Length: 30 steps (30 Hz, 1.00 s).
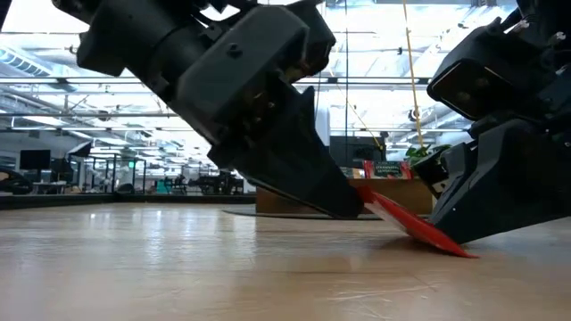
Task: Pick & Place Tea
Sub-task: Put the red tea packet into the right section of the wooden organizer
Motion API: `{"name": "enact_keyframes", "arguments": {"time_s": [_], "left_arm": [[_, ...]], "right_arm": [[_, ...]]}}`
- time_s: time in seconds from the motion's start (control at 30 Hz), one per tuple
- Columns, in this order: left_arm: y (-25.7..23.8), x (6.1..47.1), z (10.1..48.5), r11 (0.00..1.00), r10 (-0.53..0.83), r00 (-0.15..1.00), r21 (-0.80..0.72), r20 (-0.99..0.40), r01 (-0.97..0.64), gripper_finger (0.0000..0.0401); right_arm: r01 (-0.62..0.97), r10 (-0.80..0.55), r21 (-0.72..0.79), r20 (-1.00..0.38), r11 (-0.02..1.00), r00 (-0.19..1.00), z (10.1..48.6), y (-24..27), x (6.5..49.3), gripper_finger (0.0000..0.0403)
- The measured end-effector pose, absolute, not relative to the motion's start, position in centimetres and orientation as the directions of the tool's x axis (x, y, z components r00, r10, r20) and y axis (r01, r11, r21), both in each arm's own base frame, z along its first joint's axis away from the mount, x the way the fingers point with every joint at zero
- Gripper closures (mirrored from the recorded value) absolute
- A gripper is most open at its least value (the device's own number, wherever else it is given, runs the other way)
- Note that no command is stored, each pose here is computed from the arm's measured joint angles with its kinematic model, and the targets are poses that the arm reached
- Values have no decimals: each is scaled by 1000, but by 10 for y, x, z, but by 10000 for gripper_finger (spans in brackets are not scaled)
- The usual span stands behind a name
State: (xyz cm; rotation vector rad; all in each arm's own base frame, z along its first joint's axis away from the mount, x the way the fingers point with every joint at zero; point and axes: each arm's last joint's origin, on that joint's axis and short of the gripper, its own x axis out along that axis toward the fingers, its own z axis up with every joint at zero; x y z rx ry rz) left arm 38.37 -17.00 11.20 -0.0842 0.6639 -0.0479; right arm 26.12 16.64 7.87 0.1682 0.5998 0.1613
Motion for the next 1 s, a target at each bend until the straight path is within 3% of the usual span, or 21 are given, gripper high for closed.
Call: {"name": "enact_keyframes", "arguments": {"time_s": [0.33, 0.57, 0.73, 1.0], "left_arm": [[-163, 387, 111, 958, -225, 740, -282, -634, 49, 277], [-147, 393, 111, 844, -292, 709, -521, -642, -125, 277], [-138, 395, 109, 809, -277, 701, -553, -657, -199, 277], [-141, 393, 110, 809, -301, 686, -558, -662, -185, 277]], "right_arm": [[-103, 200, 204, -539, 974, 818, 79, 166, 262, 403], [-91, 177, 183, -536, 979, 825, 79, 166, 262, 403], [-93, 176, 176, -541, 980, 823, 78, 166, 261, 403], [-89, 172, 173, -552, 981, 816, 77, 166, 260, 403]]}}
